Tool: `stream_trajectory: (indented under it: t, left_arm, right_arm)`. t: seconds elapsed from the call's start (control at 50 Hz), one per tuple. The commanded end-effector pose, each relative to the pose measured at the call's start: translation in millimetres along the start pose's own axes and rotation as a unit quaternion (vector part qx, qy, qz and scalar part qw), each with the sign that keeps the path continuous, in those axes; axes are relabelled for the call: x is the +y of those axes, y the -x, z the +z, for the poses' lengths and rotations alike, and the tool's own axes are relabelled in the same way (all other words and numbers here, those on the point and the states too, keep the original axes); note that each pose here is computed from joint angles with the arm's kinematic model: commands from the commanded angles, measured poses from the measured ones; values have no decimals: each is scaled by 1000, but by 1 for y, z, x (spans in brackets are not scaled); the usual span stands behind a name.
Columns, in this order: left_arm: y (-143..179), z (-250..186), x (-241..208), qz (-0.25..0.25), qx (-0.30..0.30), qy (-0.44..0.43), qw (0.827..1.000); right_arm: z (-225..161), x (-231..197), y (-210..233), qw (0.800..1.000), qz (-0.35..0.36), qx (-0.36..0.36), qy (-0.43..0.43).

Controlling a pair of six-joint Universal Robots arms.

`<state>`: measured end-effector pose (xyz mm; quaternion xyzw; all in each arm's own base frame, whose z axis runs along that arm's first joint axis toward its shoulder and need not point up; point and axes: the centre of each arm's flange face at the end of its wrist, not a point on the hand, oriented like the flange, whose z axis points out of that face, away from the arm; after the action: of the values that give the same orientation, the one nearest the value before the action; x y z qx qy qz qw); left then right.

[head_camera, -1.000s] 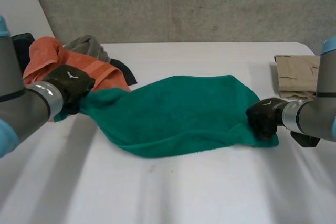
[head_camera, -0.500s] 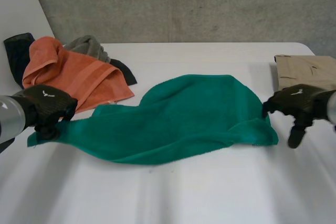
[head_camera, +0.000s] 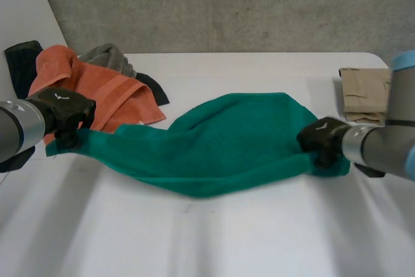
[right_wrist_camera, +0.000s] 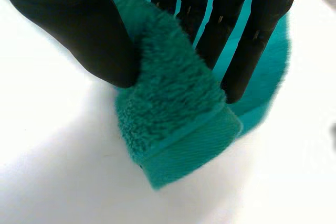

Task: Fold the laundry.

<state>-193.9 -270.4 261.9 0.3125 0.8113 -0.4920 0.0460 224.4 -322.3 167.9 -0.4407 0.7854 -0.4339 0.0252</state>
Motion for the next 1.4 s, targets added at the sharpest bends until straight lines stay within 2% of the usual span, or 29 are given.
stream_trajectory:
  t: [0.02, 0.08, 0.18, 0.24, 0.34, 0.4, 0.46, 0.52, 0.54, 0.56, 0.6, 0.62, 0.64, 0.7, 0.72, 0.78, 0.8, 0.84, 0.88, 0.92, 0.94, 1.0, 1.14, 1.24, 1.4]
  left_arm:
    - [-6, -17, 14, 14, 25, 43, 999]
    - [-6, -28, 20, 45, 37, 64, 996]
    - [-7, -41, 27, 101, 61, 84, 989]
    - [-10, -40, 28, 116, 68, 85, 987]
    - [-22, -10, 37, 129, 90, 104, 982]
    - [-24, 18, 38, 136, 79, 113, 981]
    - [-21, 39, 32, 144, 55, 110, 982]
    - [-15, 59, 6, 156, 14, 81, 984]
    - [-12, 63, -3, 157, -1, 67, 985]
    - [-5, 65, -28, 157, -35, 30, 986]
    - [4, 59, -59, 150, -72, -23, 986]
    - [9, 54, -76, 143, -91, -55, 984]
    - [19, 43, -107, 122, -128, -124, 976]
    - [37, 23, -151, 77, -179, -237, 952]
    - [49, 9, -173, 42, -204, -302, 930]
    - [62, -9, -196, 1, -227, -384, 895]
    - [67, -15, -205, -15, -234, -421, 876]
    - [67, -17, -208, -24, -235, -440, 866]
    - [65, -9, -202, -21, -228, -434, 872]
    - [60, -1, -195, -18, -219, -421, 880]
    - [56, 8, -187, -17, -212, -406, 889]
    - [51, 21, -175, -17, -202, -384, 901]
    - [35, 62, -133, -26, -180, -312, 933]
    - [2, 96, -86, -21, -138, -232, 963]
    - [-49, 122, -15, 1, -78, -112, 991]
  right_arm:
    - [-83, -24, -50, 995, -20, 85, -40]
    - [-96, -15, -60, 997, -23, 72, -2]
    - [-122, -4, -44, 992, -84, -18, 90]
    - [-127, 1, -37, 986, -105, -53, 115]
    - [-98, 9, -22, 986, -111, -71, 106]
    - [-77, 13, -16, 984, -127, -70, 104]
    - [-62, 12, -19, 983, -143, -51, 100]
    - [-46, -5, -38, 983, -163, 17, 81]
    - [-42, -13, -46, 983, -164, 43, 70]
    - [-39, -32, -65, 982, -154, 107, 38]
    - [-39, -55, -88, 975, -130, 178, -12]
    - [-41, -67, -100, 970, -114, 212, -41]
    - [-47, -90, -124, 952, -76, 277, -109]
    - [-62, -115, -150, 919, -34, 340, -197]
    - [-71, -128, -162, 896, -11, 367, -251]
    - [-84, -142, -171, 864, 9, 391, -316]
    - [-89, -148, -174, 849, 8, 402, -344]
    - [-92, -151, -174, 837, 1, 410, -362]
    - [-92, -151, -173, 830, -6, 414, -373]
    - [-89, -149, -169, 834, -8, 407, -372]
    - [-84, -145, -165, 842, -9, 396, -367]
    - [-74, -139, -159, 854, -10, 378, -357]
    - [-36, -110, -133, 899, 1, 310, -308]
    - [4, -68, -102, 941, 10, 238, -241]
    - [28, 1, -71, 978, -6, 178, -112]
